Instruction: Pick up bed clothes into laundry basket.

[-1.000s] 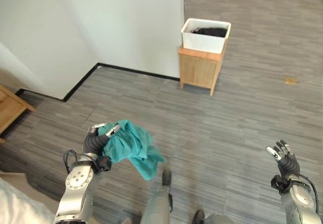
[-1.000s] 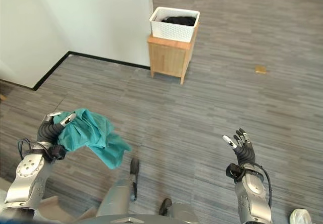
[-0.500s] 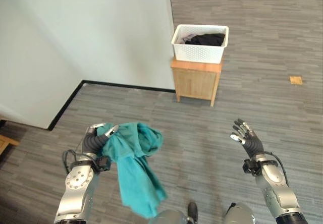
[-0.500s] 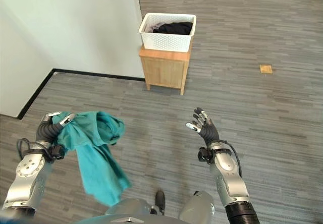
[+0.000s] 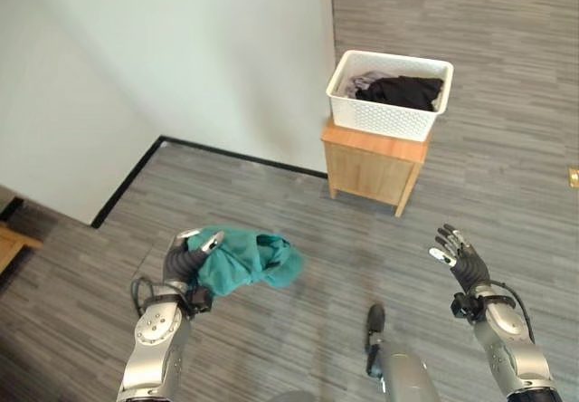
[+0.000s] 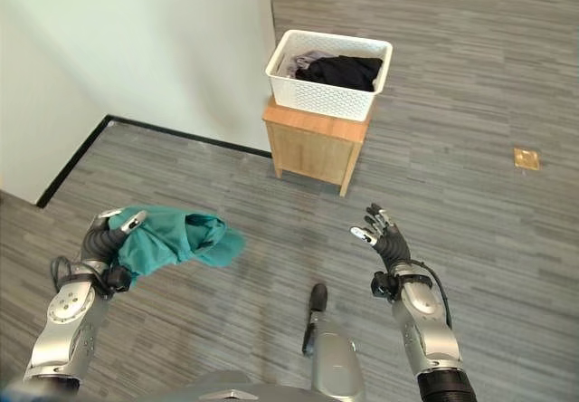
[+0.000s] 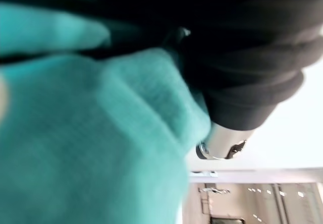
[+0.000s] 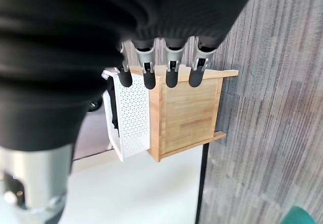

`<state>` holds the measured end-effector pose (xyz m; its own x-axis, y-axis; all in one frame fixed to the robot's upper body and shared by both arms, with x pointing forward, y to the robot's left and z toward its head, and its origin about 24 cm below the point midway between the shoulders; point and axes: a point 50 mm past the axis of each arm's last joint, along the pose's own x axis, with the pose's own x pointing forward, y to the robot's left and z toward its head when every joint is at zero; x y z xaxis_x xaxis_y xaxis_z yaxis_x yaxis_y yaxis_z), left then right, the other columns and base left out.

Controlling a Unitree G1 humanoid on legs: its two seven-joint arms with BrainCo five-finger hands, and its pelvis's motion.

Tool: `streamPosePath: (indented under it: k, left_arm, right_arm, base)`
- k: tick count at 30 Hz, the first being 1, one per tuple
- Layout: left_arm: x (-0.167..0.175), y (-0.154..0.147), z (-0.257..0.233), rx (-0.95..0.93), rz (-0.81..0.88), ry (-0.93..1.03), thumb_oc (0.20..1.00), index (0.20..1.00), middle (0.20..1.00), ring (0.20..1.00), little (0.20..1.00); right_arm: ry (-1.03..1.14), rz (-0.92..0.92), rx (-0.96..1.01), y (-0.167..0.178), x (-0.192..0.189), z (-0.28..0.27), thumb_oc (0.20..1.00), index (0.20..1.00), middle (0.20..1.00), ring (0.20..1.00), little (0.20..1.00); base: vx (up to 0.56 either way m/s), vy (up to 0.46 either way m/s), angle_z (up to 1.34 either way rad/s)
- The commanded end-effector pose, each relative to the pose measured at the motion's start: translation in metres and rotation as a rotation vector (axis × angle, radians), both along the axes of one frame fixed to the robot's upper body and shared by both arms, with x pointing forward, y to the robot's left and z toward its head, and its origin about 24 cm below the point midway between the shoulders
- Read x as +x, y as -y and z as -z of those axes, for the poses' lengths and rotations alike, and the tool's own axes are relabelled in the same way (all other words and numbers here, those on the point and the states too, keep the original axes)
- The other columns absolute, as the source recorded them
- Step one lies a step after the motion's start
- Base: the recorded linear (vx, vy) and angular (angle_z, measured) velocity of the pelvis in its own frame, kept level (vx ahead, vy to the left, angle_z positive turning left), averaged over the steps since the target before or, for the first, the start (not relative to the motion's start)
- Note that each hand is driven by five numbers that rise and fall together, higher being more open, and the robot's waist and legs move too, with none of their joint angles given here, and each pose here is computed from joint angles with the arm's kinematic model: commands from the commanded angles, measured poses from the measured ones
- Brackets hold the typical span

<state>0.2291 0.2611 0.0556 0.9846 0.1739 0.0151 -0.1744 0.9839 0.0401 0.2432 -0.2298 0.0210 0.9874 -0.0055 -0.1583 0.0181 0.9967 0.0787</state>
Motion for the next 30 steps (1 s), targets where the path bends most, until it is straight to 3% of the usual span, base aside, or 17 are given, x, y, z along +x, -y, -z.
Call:
streamPosePath:
  k: [1, 9, 14, 19, 27, 30]
  left_arm:
    - [0.006, -0.013, -0.038, 0.091, 0.006, 0.157, 0.200, 0.200, 0.200, 0.200, 0.200]
    - [0.017, -0.001, -0.042, 0.010, 0.060, 0.181, 0.200, 0.200, 0.200, 0.200, 0.200]
    - [0.016, -0.004, -0.039, 0.055, 0.052, 0.152, 0.200, 0.200, 0.200, 0.200, 0.200]
    - [0.019, 0.001, -0.044, 0.048, 0.070, 0.174, 0.200, 0.200, 0.200, 0.200, 0.200]
    - [0.021, -0.004, -0.057, 0.094, 0.043, 0.217, 0.200, 0.200, 0.200, 0.200, 0.200]
    - [0.025, 0.002, -0.066, 0.122, 0.109, 0.232, 0.200, 0.200, 0.200, 0.200, 0.200]
  right_arm:
    - [0.141, -0.045, 0.038, -0.011, 0.007, -0.025, 1.000, 1.000, 1.000, 1.000, 1.000]
    - [0.093, 0.107, 0.020, 0.020, -0.010, -0.017, 1.000, 1.000, 1.000, 1.000, 1.000]
    - [0.079, 0.103, -0.030, 0.024, -0.015, -0.014, 1.000, 1.000, 1.000, 1.000, 1.000]
    - [0.086, 0.002, 0.018, -0.005, -0.007, -0.012, 1.000, 1.000, 1.000, 1.000, 1.000]
    - [0.122, 0.042, -0.035, -0.001, -0.009, -0.018, 1.000, 1.000, 1.000, 1.000, 1.000]
    - [0.079, 0.015, -0.046, -0.005, -0.013, -0.011, 1.000, 1.000, 1.000, 1.000, 1.000]
  base:
    - [0.28, -0.349, -0.26]
    - [0.29, -0.206, -0.01]
    - [0.45, 0.048, 0.21]
    - [0.35, 0.238, -0.20]
    - [0.18, -0.008, 0.29]
    - [0.12, -0.135, 0.71]
